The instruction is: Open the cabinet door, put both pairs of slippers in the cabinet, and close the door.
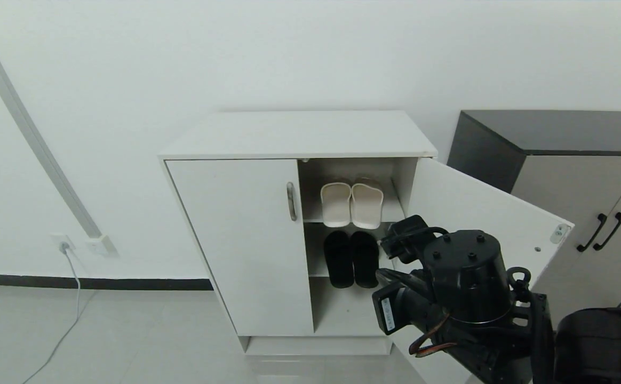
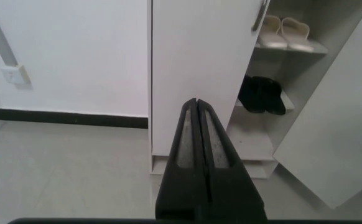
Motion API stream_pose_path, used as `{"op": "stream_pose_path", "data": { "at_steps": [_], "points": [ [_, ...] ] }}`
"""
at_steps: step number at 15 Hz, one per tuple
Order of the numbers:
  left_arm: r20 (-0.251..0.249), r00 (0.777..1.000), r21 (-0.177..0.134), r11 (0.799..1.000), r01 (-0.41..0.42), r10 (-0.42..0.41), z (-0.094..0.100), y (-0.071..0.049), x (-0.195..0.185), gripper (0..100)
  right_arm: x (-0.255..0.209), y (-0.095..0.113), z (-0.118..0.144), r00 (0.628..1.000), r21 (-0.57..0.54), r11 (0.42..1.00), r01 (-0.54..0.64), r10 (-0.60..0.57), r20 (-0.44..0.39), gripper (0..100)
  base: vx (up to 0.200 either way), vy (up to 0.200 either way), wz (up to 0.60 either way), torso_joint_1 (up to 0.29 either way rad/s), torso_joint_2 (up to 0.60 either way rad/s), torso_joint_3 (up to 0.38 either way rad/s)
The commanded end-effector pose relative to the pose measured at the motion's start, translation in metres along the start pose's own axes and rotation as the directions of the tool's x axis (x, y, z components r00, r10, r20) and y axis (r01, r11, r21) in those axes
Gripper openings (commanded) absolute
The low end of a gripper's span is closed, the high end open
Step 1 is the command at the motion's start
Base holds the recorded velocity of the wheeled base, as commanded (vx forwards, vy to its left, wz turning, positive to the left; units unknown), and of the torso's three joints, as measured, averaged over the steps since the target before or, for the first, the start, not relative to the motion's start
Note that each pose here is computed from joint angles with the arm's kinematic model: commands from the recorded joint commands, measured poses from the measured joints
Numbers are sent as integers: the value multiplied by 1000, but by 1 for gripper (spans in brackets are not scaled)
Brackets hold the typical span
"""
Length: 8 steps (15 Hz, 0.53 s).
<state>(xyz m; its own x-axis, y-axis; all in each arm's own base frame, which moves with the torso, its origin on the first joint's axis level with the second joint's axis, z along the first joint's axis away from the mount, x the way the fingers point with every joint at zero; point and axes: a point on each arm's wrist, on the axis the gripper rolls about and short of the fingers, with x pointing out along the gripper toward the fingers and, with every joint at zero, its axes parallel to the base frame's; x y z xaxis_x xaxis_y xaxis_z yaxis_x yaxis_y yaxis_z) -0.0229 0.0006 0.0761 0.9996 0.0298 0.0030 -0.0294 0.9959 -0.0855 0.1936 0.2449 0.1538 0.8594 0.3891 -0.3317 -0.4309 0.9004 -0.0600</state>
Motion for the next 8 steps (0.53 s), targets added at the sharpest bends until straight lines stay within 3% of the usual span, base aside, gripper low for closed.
{"op": "stream_pose_path", "data": {
  "at_steps": [1, 8],
  "points": [
    [0, 1000, 0, 1000, -1, 1, 0, 0, 0, 0, 0, 0, -1, 1000, -1, 1000, 0, 0, -2, 0, 0, 0, 0, 193, -500, -315],
    [0, 1000, 0, 1000, -1, 1, 0, 0, 0, 0, 1, 0, -2, 1000, -1, 1000, -1, 1, -6, 0, 0, 0, 0, 207, -519, -313]
  ]
}}
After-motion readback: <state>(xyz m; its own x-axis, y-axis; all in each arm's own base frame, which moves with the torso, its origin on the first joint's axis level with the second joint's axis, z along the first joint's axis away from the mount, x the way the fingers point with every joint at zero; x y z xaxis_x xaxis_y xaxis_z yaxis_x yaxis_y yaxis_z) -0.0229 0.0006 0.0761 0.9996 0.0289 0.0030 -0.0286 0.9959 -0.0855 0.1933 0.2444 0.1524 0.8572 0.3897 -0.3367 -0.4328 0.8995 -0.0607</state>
